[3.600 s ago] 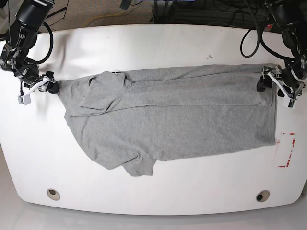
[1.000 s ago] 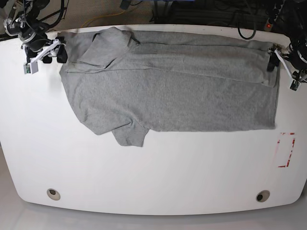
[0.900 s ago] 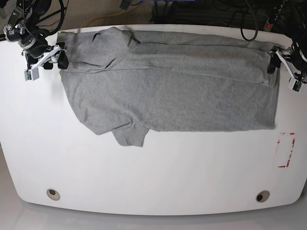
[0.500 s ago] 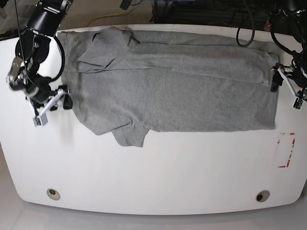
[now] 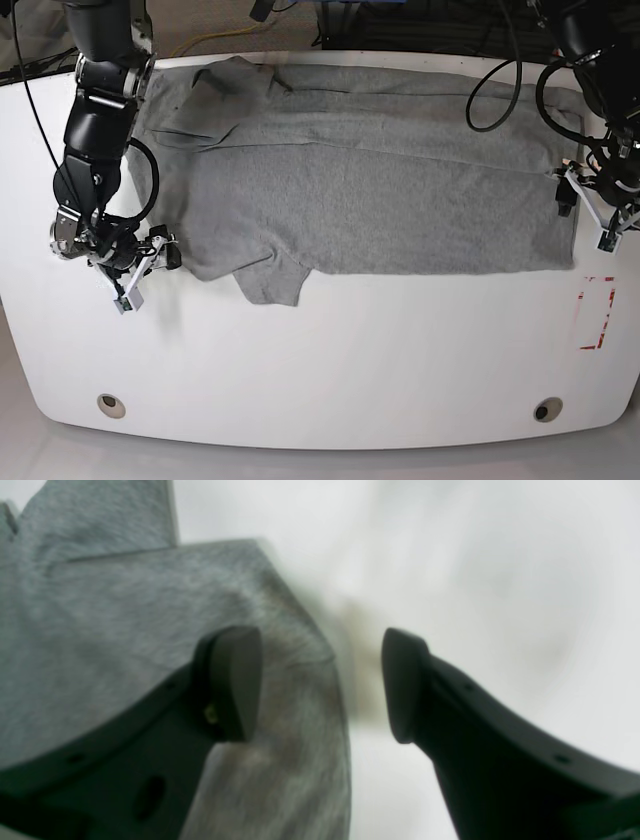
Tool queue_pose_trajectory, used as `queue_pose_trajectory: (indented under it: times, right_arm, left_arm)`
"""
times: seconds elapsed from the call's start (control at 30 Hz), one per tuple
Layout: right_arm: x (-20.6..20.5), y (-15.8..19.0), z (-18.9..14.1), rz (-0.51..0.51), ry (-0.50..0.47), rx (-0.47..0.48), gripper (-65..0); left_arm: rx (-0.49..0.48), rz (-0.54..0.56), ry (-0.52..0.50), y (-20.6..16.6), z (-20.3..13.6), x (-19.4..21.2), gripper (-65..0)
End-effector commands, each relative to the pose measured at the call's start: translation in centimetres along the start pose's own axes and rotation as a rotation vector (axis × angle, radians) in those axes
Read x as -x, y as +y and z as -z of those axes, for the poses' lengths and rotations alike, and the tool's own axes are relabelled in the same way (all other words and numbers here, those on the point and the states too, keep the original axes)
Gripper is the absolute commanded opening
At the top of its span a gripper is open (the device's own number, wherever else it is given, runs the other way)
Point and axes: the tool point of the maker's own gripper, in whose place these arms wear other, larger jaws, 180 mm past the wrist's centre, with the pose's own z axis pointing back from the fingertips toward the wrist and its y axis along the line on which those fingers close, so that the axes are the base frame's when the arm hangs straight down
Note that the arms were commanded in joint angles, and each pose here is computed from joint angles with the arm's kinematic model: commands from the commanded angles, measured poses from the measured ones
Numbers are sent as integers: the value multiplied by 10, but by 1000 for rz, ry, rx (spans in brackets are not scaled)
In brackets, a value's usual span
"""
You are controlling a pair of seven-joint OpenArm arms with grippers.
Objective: Fold the T-shirt properly
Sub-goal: 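Move both grippers to the shirt hem and grasp its corners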
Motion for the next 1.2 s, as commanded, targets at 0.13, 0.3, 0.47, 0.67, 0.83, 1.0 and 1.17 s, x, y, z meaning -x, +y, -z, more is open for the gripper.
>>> queue_pose_trajectory:
  times: [0.13,0.3,0.47,0.67,0.83,1.0,1.17]
  right_arm:
    - [-19,-14,8,29,-71,0,-285]
    - [-13,-7,15,39,-57,-20,-285]
    - [-13,18,28,47,-58,-68,-285]
    - [-10,34,36,47,-36,-97,-289]
    - [-14,37,38,48,-54,-103,-453]
    - [-15,37,38,49,-62,-104,-650]
    - [-15,37,37,48,-63,-102,-650]
  left_arm:
    - [-36,14,-36,14,-6,-13,-138]
    - [-27,1,-29,14,-2,-11,-136]
    - [-2,-75,-20,23,19,-14,-135]
    - [15,-141,-4,40,36,-17,-133]
    - [55,-212,10,47,55,-23,-128]
    - [101,-277,3,46,70,-34,-47]
    - [138,-328,-54,43,84,-52,-15]
